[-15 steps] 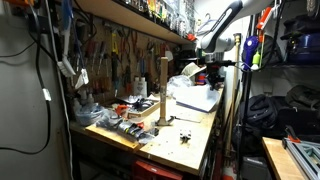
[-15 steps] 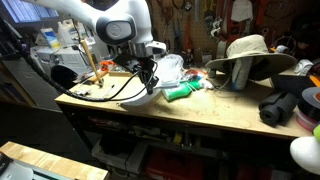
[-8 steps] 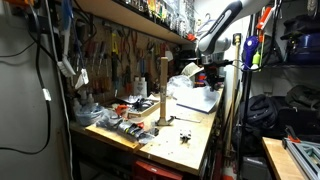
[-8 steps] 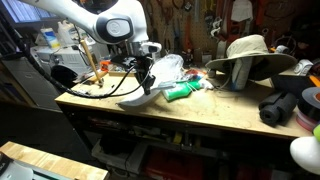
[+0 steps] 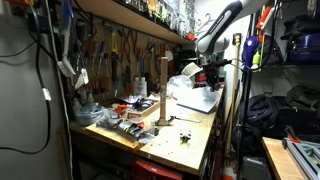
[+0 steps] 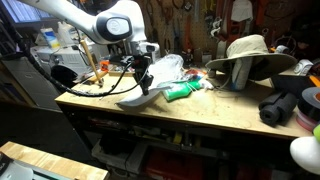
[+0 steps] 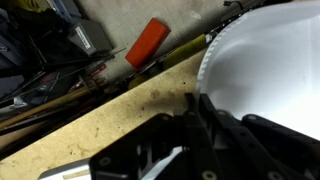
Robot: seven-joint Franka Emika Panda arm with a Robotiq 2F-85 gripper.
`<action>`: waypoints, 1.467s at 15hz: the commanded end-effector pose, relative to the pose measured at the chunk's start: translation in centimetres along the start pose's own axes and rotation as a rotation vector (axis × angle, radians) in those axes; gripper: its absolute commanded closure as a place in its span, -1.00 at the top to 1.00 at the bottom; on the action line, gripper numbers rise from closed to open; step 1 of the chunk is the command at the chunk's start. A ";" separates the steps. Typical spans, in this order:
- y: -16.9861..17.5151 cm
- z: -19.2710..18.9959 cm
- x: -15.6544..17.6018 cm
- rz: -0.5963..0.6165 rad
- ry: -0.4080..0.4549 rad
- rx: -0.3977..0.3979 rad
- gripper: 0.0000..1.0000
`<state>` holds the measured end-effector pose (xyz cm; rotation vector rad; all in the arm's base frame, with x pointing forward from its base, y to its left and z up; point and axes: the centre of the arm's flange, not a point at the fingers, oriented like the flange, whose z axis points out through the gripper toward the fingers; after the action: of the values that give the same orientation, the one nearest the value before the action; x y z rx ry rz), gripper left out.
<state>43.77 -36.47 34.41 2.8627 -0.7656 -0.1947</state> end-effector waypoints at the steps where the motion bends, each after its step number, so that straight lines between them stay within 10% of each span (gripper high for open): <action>1: -1.0 0.7 -0.2 -0.018 -0.023 -0.005 -0.96; 22: -4.2 2.2 1.4 -0.025 -0.079 0.080 -0.96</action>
<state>45.60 -34.90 32.63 2.9444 -0.7815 -0.2387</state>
